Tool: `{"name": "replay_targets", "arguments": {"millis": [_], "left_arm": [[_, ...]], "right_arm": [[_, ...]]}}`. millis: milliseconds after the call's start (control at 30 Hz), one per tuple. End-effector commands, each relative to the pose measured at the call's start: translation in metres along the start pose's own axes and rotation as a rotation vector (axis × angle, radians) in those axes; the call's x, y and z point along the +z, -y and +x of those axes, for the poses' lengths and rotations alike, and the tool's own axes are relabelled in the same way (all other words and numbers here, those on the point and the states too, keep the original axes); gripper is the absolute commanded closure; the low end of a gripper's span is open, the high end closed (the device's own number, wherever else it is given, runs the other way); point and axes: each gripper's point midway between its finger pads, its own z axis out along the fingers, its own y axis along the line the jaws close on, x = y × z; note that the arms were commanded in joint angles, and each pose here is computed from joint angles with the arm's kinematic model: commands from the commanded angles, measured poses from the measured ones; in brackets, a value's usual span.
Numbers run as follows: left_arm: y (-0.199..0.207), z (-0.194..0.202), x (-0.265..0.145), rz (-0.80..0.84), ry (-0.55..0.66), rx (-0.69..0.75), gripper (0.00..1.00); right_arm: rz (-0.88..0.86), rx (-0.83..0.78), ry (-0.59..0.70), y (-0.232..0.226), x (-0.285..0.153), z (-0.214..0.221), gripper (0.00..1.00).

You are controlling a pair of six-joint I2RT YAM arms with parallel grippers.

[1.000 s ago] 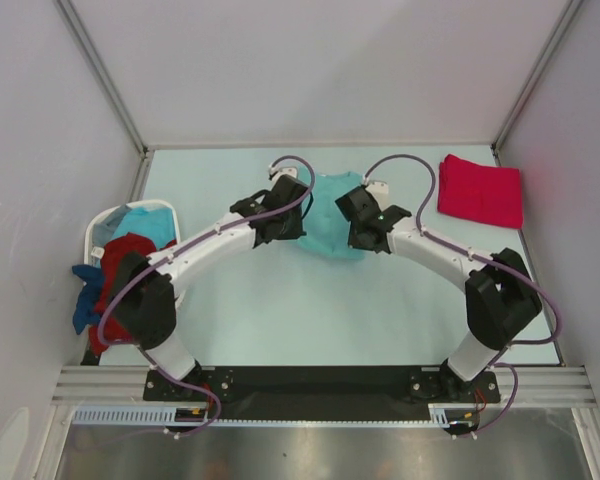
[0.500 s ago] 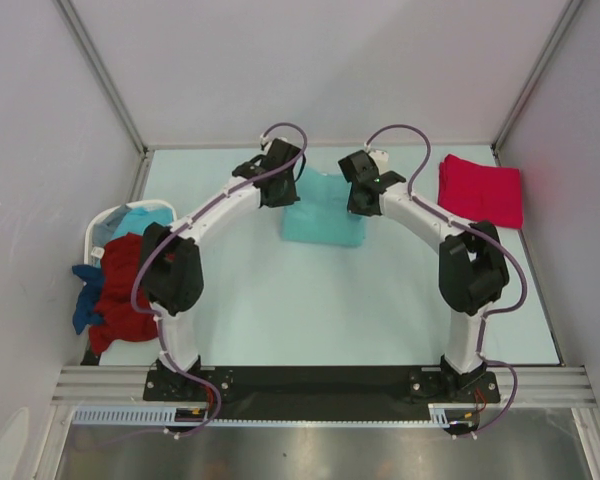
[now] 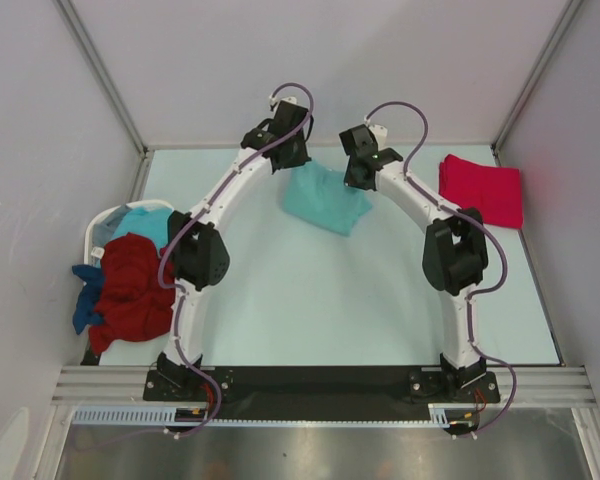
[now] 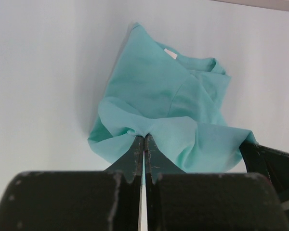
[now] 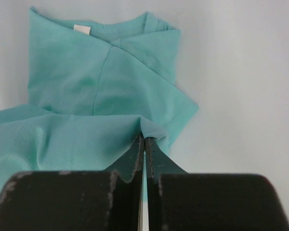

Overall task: Fold and stack the t-shirts
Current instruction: Fold the long partially folded tshirt into a neat square

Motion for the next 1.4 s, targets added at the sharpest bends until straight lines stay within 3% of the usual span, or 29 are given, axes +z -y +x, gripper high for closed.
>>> {"name": "replay_targets", "arguments": {"millis": [0, 167, 567, 1367], "left_arm": [[-0.005, -0.007, 0.006, 0.005, -0.006, 0.018, 1.0], [-0.01, -0.002, 0.017, -0.002, -0.019, 0.027, 1.0], [-0.018, -0.033, 0.036, 0.035, 0.04, -0.001, 1.0], [-0.043, -0.02, 0.098, 0.086, 0.002, 0.011, 0.97]], "right_arm": [[0.001, -0.008, 0.01, 0.0, 0.008, -0.01, 1.0], [0.013, 0.009, 0.012, 0.01, 0.018, -0.014, 1.0], [0.038, 0.018, 0.036, 0.024, 0.04, -0.036, 1.0], [0.062, 0.061, 0.018, 0.043, 0.122, -0.044, 1.0]]}}
